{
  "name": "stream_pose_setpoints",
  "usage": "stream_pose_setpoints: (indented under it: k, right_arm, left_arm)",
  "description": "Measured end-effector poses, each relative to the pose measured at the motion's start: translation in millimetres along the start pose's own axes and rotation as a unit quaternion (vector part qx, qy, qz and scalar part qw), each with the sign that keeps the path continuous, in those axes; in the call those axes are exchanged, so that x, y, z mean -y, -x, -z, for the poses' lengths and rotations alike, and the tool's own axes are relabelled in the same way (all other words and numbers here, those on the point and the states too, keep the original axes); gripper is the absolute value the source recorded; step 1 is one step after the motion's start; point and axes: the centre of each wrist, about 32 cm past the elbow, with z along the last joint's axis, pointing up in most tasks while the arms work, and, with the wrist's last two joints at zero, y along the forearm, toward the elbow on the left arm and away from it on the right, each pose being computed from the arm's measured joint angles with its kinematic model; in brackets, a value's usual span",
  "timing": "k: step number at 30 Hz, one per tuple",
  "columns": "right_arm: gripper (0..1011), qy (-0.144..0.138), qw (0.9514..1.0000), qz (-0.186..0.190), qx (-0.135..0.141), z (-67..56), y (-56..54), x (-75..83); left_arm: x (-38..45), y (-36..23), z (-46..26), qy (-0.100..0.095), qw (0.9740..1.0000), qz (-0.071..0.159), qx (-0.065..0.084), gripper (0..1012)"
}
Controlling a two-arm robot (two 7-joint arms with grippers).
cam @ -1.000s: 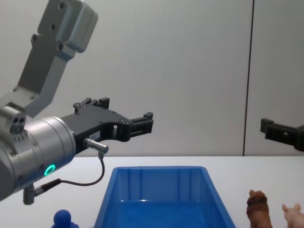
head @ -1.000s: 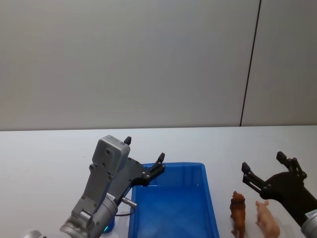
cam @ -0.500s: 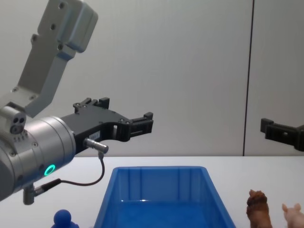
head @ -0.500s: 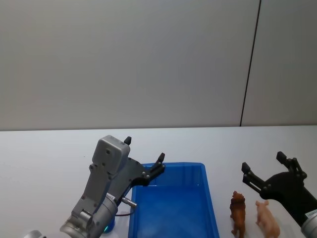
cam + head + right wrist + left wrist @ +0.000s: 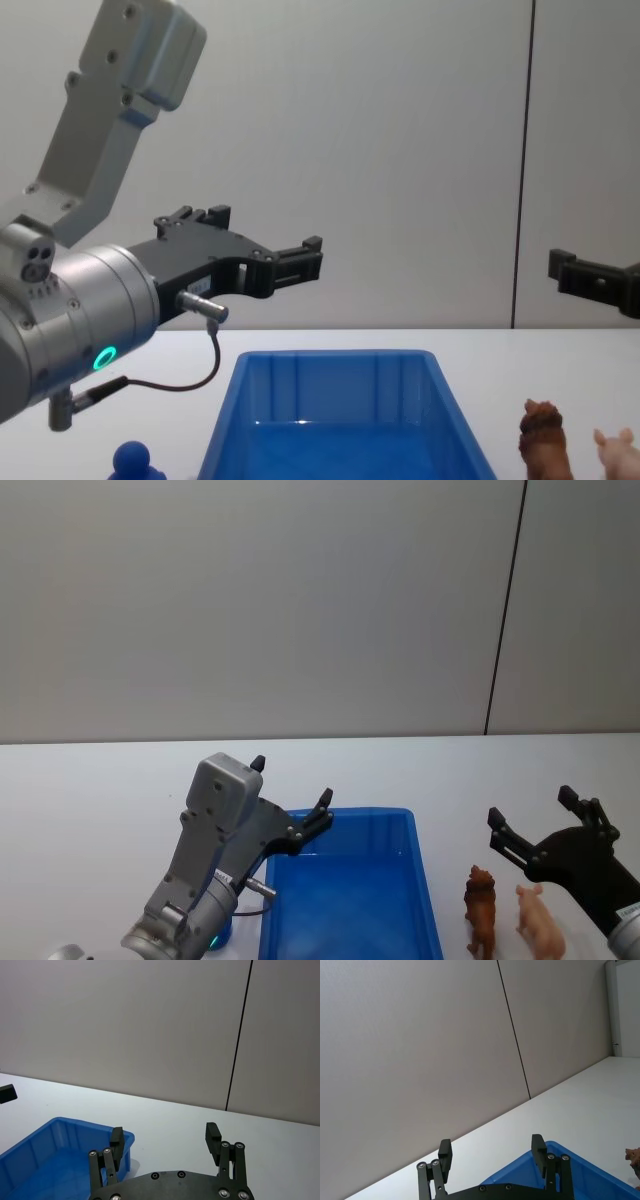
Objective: Pick up the two dolls from the table and place them into the box.
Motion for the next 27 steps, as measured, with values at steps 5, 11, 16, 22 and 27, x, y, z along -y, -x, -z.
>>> stream_pose_setpoints:
  k: [5, 11, 16, 22, 27]
  right_arm:
    - [1001, 0.001, 1.0, 0.002, 0.001, -0.2, -1.0, 0.1]
    - [1001, 0.015, 0.9998, 0.014, -0.002, 0.6, -4.4, 1.1]
    - [1001, 0.033, 0.9991, 0.027, -0.004, 2.2, -6.4, 3.1]
    - [1001, 0.063, 0.997, 0.045, -0.007, 6.3, -7.3, 8.5]
    - [1001, 0.089, 0.9944, 0.056, -0.011, 10.4, -5.1, 15.7]
  left_arm:
    - [0.0, 0.0, 0.0, 0.0, 1.0, 0.0, 0.0, 1001]
    - [0.0, 0.0, 0.0, 0.0, 1.0, 0.0, 0.0, 1001]
    - [0.0, 0.0, 0.0, 0.0, 1.0, 0.0, 0.0, 1001]
    - [0.0, 0.0, 0.0, 0.0, 1.0, 0.0, 0.0, 1001]
    - [0.0, 0.0, 0.0, 0.0, 1.0, 0.0, 0.0, 1001]
